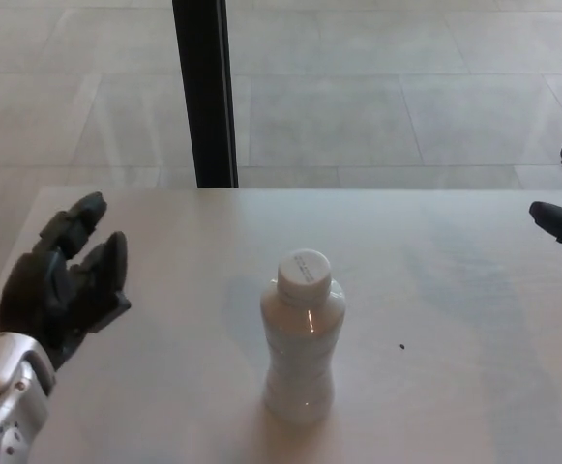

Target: The robot uses its left hand to to lift the bottle kept on the middle of the desk and tilts it towards its right hand. It then uses its right hand to rotate its cap to open it and places the bottle and cap back on the desk

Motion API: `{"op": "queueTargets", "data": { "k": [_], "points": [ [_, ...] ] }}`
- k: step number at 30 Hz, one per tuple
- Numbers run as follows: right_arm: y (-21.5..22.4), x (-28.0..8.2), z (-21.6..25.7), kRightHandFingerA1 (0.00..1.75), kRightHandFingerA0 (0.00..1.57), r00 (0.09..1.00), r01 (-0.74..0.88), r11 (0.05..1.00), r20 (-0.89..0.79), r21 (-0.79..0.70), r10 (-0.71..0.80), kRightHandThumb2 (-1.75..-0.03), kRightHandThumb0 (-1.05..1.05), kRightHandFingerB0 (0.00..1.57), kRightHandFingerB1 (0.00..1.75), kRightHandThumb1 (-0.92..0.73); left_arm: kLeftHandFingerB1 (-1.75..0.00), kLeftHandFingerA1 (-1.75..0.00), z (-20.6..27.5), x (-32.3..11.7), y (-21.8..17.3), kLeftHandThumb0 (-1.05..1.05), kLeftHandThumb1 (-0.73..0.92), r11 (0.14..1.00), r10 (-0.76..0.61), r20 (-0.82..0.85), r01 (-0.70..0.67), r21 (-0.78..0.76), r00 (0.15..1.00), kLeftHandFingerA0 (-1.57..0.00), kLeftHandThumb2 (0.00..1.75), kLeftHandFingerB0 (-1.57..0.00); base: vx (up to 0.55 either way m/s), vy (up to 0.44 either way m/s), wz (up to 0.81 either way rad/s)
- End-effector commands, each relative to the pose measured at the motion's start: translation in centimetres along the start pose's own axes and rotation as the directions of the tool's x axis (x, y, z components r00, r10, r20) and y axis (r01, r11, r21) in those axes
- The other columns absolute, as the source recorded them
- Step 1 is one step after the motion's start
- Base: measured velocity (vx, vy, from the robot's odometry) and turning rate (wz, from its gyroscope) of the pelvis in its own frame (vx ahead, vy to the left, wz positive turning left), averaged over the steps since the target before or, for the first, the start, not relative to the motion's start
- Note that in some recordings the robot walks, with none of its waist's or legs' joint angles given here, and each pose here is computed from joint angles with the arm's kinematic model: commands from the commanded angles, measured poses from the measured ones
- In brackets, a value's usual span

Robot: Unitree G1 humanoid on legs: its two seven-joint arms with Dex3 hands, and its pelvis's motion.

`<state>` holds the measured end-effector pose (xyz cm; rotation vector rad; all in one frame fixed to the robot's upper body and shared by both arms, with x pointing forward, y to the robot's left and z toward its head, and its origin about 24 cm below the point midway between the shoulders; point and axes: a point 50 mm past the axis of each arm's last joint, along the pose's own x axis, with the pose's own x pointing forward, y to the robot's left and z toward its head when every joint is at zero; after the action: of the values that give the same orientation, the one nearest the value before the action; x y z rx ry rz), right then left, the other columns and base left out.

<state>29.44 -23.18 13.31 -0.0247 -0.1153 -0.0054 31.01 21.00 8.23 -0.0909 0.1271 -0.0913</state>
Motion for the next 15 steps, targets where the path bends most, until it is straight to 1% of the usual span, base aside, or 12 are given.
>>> {"op": "queueTargets", "data": {
  "k": [1, 2, 3, 6, 11, 12, 13, 14, 15],
  "points": [
    [0.3, 0.1, -0.6, 0.47, 0.35, 1.0, -0.005, 1.0, -0.021, -0.009, 0.004, -0.67, -0.76, 0.28, 0.32, -0.87, 0.0, -0.12, -1.1, 0.1, -1.0, -0.95, 0.55, 0.997, -0.071, -0.035, 0.072, 0.028, 0.997, 0.0, 0.92, 0.0, 0.0, 0.0, 0.0],
    [0.5, 0.1, -0.8, 0.51, 0.34, 0.999, -0.004, 1.0, -0.032, -0.008, 0.004, -0.81, -0.82, 0.26, 0.39, -0.72, 0.0, -0.14, -1.5, -0.1, -2.1, -0.94, 0.52, 0.99, -0.118, -0.059, 0.122, 0.071, 0.991, 0.0, 0.89, 0.0, 0.0, 0.0, 0.0],
    [0.7, 0.1, -0.9, 0.47, 0.38, 0.999, -0.005, 1.0, -0.036, -0.015, 0.004, -0.66, -0.75, 0.3, 0.32, -0.87, 0.0, -0.15, -1.8, -0.1, -2.8, -0.95, 0.52, 0.985, -0.14, -0.067, 0.145, 0.095, 0.988, 0.0, 0.89, 0.0, 0.0, 0.0, 0.0],
    [1.1, 0.1, -1.2, 0.49, 0.41, 0.999, -0.005, 1.0, -0.042, -0.009, 0.004, -0.66, -0.74, 0.33, 0.33, -0.85, 0.0, -0.16, -2.4, -0.2, -3.9, -0.97, 0.54, 0.967, -0.199, -0.093, 0.211, 0.14, 0.976, 0.0, 0.92, 0.0, 0.0, 0.0, 0.0],
    [1.4, 0.1, -1.5, 0.53, 0.42, 0.999, -0.007, 1.0, -0.045, -0.01, 0.007, -0.66, -0.77, 0.35, 0.33, -0.85, 0.0, -0.14, -3.2, -0.6, -4.2, -1.0, 0.57, 0.937, -0.225, -0.147, 0.256, 0.239, 0.963, 0.0, 0.98, 0.0, 0.0, 0.0, 0.0],
    [1.4, 0.0, -1.5, 0.53, 0.42, 0.999, -0.007, 1.0, -0.044, -0.011, 0.007, -0.66, -0.77, 0.35, 0.33, -0.85, 0.0, -0.14, -3.4, -0.7, -4.3, -1.0, 0.57, 0.923, -0.235, -0.17, 0.275, 0.27, 0.957, 0.0, 0.98, 0.0, 0.0, 0.0, 0.0],
    [1.3, 0.0, -1.7, 0.53, 0.42, 0.999, 0.003, 1.0, -0.049, -0.005, -0.003, -0.66, -0.75, 0.35, 0.34, -0.85, 0.0, -0.17, -3.8, -1.0, -4.4, -0.98, 0.52, 0.887, -0.252, -0.221, 0.316, 0.336, 0.942, 0.0, 1.01, 0.0, 0.0, 0.0, 0.0],
    [1.4, 0.0, -1.8, 0.53, 0.42, 0.999, 0.006, 1.0, -0.051, 0.0, -0.006, -0.66, -0.75, 0.35, 0.34, -0.85, 0.0, -0.17, -3.8, -1.2, -4.4, -0.98, 0.52, 0.874, -0.26, -0.231, 0.33, 0.357, 0.938, 0.0, 1.01, 0.0, 0.0, 0.0, 0.0],
    [1.3, 0.0, -1.8, 0.53, 0.42, 0.999, 0.01, 1.0, -0.052, -0.001, -0.01, -0.66, -0.75, 0.35, 0.34, -0.85, 0.0, -0.17, -4.0, -1.4, -4.4, -0.99, 0.53, 0.839, -0.279, -0.251, 0.362, 0.406, 0.927, 0.0, 1.02, 0.0, 0.0, 0.0, 0.0]
  ]
}}
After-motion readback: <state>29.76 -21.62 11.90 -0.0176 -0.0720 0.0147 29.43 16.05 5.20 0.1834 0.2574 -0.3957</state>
